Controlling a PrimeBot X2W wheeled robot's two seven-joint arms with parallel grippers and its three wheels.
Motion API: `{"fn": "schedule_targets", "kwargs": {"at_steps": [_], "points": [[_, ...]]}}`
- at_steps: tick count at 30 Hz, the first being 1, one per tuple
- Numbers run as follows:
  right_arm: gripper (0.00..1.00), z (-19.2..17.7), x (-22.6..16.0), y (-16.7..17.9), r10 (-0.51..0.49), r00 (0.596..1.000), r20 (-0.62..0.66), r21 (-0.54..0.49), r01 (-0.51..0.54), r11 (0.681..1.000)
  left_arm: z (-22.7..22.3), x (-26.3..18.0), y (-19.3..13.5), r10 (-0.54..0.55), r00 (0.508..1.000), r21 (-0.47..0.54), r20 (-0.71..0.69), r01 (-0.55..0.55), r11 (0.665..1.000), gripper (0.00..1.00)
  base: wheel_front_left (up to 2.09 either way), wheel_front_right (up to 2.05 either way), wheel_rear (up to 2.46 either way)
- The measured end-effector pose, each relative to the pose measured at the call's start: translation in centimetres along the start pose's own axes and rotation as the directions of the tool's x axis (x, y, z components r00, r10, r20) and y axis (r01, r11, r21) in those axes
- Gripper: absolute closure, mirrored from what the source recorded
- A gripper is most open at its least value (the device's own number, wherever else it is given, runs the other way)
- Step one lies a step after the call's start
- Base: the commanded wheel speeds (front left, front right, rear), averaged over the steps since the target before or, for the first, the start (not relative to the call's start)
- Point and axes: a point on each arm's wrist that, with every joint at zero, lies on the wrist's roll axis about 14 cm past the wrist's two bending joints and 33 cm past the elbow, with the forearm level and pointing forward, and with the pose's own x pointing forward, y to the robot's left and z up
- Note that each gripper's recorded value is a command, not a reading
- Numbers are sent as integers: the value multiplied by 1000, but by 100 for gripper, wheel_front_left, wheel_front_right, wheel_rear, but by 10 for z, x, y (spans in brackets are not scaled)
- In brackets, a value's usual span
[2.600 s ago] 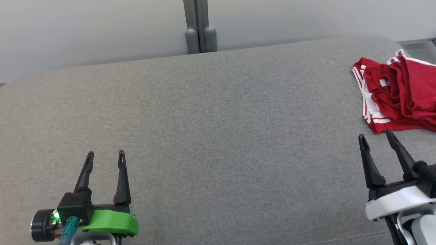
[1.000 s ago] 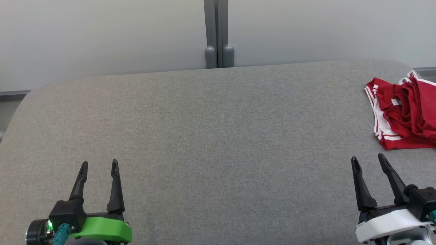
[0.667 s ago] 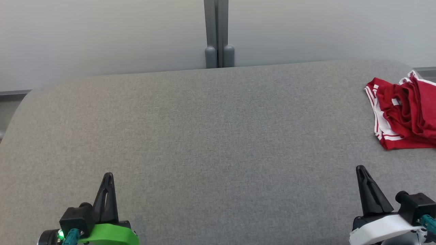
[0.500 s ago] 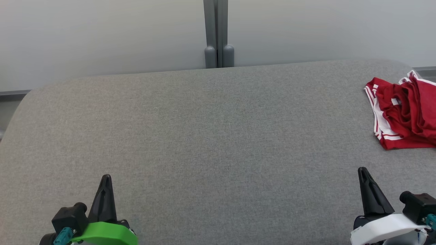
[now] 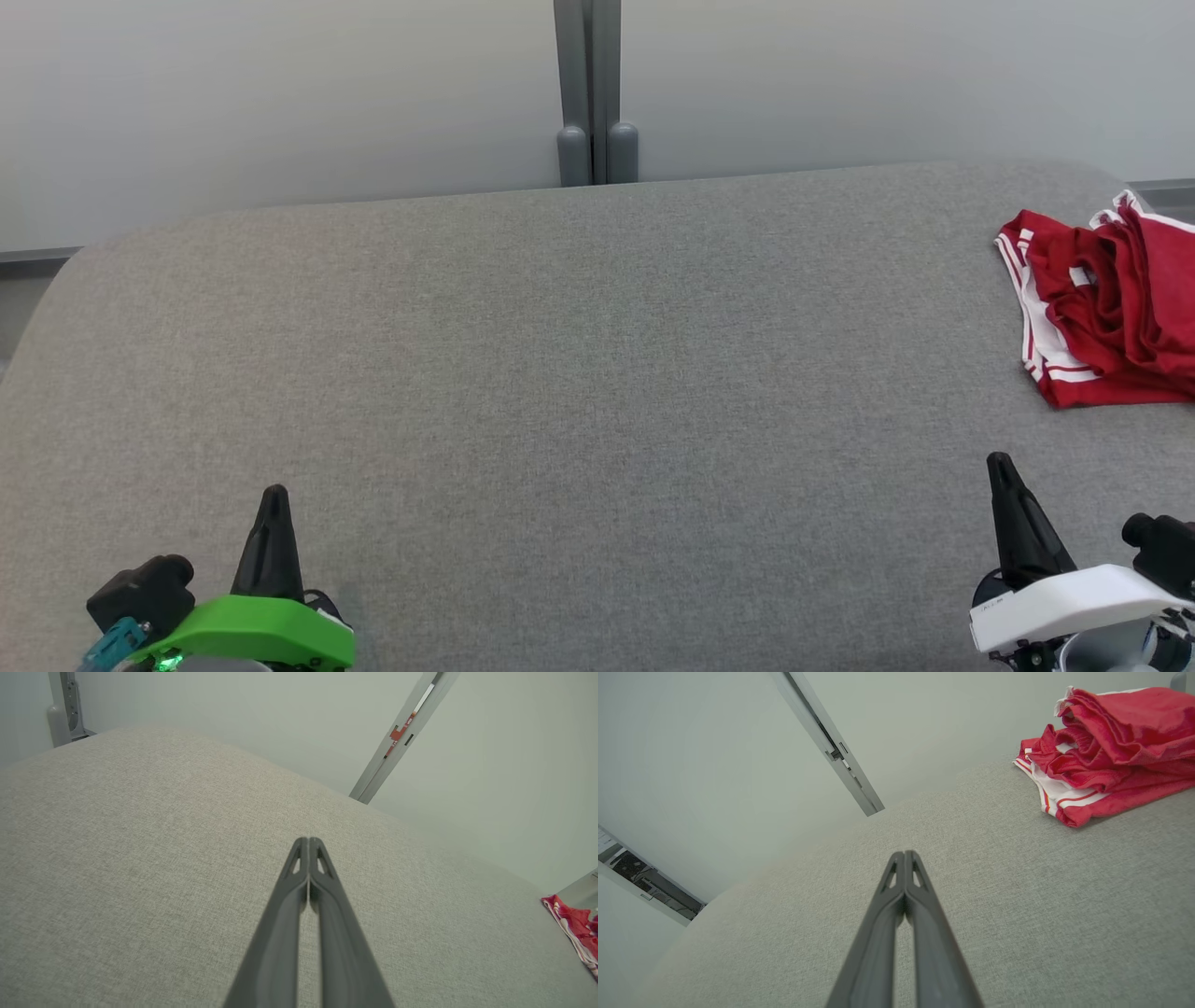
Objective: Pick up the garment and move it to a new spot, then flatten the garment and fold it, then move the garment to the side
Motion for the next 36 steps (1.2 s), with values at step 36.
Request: {"fn": "schedule_targets", "kwargs": {"at_steps": [36], "points": [[100,2,15,-6,-52,999,-14,469,53,882,3,14,0,-5,999,-475,-43,-16,880,100,0,0,0]]}}
